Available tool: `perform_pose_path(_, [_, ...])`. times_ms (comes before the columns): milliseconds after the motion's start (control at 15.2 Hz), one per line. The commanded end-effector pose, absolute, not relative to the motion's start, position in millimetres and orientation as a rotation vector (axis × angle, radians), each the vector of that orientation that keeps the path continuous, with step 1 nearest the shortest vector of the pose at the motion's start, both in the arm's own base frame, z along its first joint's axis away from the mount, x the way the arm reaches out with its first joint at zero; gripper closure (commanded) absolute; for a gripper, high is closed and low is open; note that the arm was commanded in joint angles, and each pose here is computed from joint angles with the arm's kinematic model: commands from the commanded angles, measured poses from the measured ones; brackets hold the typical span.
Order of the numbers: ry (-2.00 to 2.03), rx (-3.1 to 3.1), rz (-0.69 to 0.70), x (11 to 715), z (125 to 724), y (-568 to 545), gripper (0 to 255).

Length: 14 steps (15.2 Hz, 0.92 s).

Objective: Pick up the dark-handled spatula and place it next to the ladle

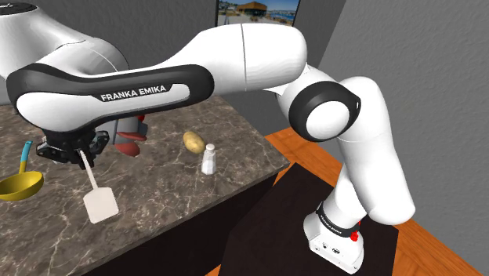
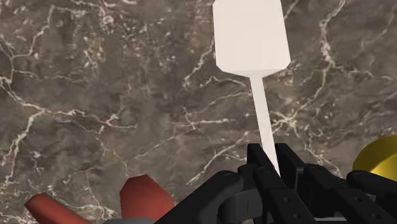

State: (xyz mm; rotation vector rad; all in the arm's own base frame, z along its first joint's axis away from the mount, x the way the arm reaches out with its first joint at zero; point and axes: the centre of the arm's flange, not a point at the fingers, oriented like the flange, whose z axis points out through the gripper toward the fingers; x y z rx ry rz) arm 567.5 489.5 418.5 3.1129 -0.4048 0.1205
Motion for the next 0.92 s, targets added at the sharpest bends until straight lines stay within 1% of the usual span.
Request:
perform_pose_path(0, [-0.400, 3.106, 0.103, 566.6, 400.3, 491.0, 255])
perform_pose_path(594, [-0.400, 3.106, 0.103, 566.6, 350.5, 491.0, 255])
perform_pose_path(858, [-0.400, 3.106, 0.103, 566.7, 350.5, 491.0, 255])
